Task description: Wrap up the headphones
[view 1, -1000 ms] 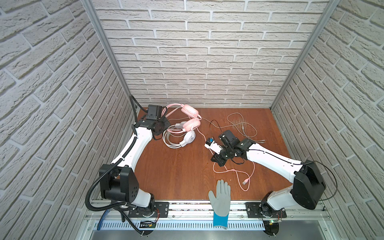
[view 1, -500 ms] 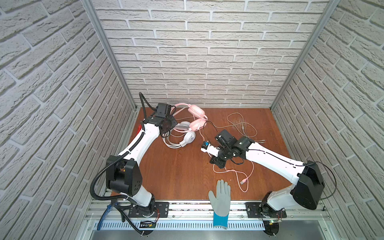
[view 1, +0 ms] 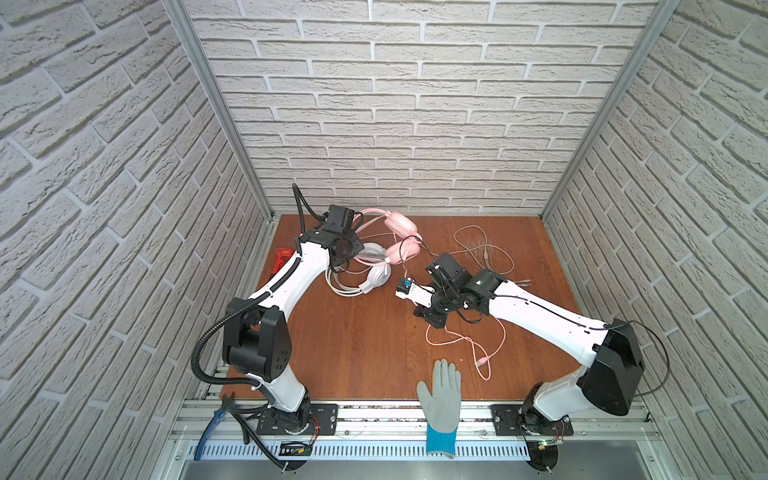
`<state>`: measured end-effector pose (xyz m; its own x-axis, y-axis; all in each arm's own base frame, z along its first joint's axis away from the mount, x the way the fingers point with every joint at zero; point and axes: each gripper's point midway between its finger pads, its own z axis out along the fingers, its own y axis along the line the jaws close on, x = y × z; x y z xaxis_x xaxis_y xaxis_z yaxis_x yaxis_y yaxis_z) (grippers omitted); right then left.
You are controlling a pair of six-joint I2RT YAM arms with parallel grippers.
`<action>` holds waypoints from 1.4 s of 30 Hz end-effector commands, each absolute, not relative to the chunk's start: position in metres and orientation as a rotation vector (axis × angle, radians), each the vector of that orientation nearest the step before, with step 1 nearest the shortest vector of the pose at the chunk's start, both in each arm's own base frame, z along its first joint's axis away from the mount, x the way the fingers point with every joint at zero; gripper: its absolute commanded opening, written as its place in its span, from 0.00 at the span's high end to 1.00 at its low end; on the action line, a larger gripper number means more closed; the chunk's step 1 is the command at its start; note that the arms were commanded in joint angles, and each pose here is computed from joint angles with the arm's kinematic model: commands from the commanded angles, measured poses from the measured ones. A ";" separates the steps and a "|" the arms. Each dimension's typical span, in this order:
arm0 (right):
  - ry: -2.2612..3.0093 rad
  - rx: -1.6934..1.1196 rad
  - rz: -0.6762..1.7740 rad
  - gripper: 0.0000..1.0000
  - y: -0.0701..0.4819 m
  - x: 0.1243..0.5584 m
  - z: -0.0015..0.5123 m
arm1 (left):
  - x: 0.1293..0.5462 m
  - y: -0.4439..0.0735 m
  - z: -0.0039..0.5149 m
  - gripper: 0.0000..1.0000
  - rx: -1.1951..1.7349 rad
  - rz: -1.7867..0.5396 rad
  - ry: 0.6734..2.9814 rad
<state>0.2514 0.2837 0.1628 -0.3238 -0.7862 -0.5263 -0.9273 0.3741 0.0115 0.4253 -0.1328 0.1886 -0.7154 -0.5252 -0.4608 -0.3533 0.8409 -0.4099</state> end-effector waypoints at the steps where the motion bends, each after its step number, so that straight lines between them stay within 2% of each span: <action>1: 2.159 -1.539 0.465 0.94 0.297 0.254 0.168 | 0.443 -0.145 0.225 1.00 -0.646 -0.502 2.317; 18: 2.327 -1.527 0.550 0.94 0.308 0.253 0.126 | 0.439 -0.144 0.236 1.00 -0.651 -0.511 2.291; 29: 2.227 -1.537 0.730 0.94 0.344 0.257 0.145 | 0.438 -0.150 0.211 1.00 -0.638 -0.463 2.356; 42: 2.146 -1.511 0.858 0.94 0.361 0.267 0.184 | 0.426 -0.152 0.180 1.00 -0.592 -0.366 2.454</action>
